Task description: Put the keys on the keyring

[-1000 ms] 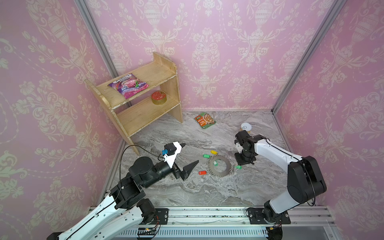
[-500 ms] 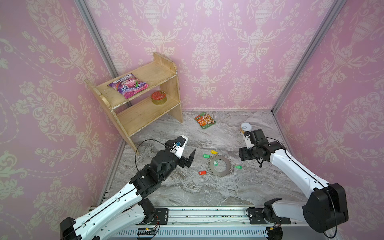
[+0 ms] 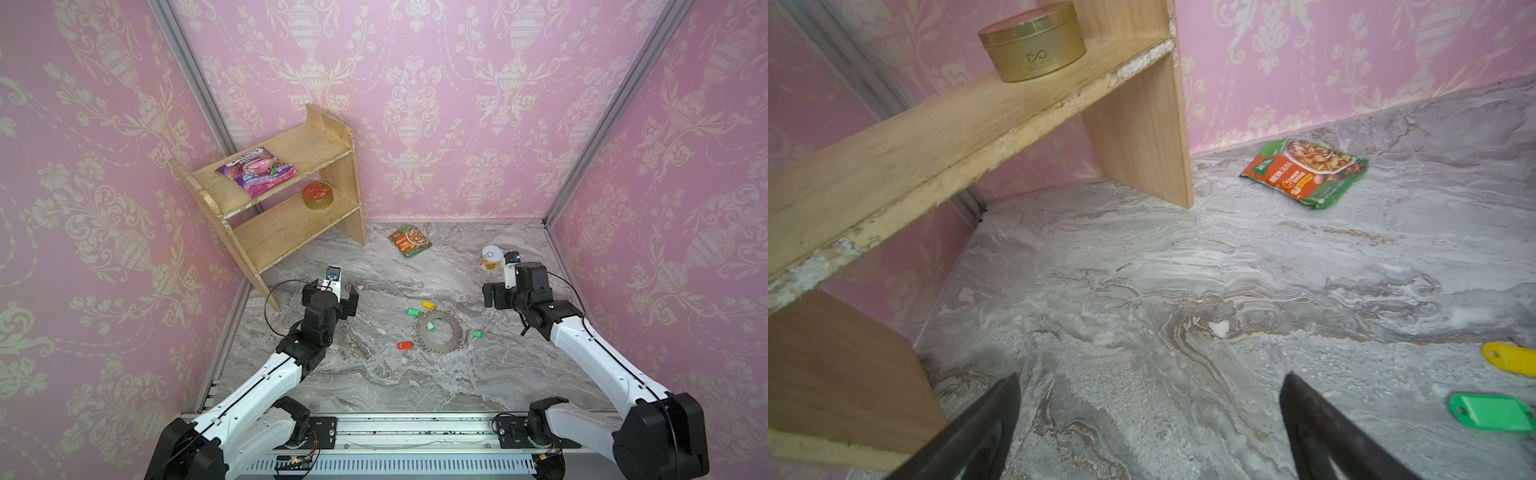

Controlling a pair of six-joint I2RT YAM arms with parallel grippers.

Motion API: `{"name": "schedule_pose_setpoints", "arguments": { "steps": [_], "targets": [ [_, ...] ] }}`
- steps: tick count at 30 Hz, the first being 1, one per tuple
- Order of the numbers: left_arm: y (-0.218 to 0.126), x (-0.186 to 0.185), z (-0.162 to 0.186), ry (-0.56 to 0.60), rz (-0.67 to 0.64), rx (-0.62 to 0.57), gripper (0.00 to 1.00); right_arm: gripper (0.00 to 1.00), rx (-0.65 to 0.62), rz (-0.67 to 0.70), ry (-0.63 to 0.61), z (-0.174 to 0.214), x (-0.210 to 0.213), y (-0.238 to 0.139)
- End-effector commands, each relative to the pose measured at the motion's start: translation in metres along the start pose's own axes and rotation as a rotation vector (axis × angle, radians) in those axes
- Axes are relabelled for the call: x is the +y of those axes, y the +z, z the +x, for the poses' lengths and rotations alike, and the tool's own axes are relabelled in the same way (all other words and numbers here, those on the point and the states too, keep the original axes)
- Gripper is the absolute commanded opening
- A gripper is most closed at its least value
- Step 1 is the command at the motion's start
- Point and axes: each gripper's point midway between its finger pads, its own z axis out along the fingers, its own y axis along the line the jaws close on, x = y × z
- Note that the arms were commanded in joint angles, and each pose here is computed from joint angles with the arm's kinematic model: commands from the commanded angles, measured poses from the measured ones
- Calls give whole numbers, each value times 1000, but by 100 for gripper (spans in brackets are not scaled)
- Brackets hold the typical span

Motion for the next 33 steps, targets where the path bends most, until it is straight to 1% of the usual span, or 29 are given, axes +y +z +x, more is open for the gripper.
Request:
{"name": "schedule_pose_setpoints", "arguments": {
  "steps": [1, 2, 4, 7, 11, 14, 18, 22, 24, 27, 30, 33],
  "targets": [
    [8, 18, 5, 2, -71, -52, 99, 100, -179, 36, -51, -19, -8, 11],
    [11, 23, 11, 10, -85, -52, 99, 100, -218, 31, -65, -18, -7, 14],
    [16, 31, 20, -3, -113, -62, 99, 100, -252, 31, -74, -16, -7, 21],
    [26, 29, 23, 14, -81, -96, 99, 100, -262, 2, -102, -11, -2, 32],
    [40, 43, 41, -7, -128, -81, 99, 100, -277, -2, -123, -4, 0, 44],
    [50, 51, 51, -6, -162, -63, 99, 100, -286, 0, -108, -1, -2, 47],
    [64, 56, 58, 24, -189, -56, 99, 100, -314, -31, -109, 5, 4, 52],
    [74, 68, 73, -15, -243, -35, 97, 100, -331, -37, -107, 8, 5, 55],
    [76, 72, 71, -22, -259, -49, 97, 100, -327, -31, -100, 9, 4, 54],
    [76, 74, 74, -45, -253, -49, 97, 100, -342, -10, -75, 10, -3, 53],
    [76, 83, 80, -109, -248, -47, 97, 100, -357, 6, -13, 12, -15, 56],
    [78, 84, 82, -126, -228, -47, 96, 100, -392, -4, -8, 19, -15, 62]
  ]
}}
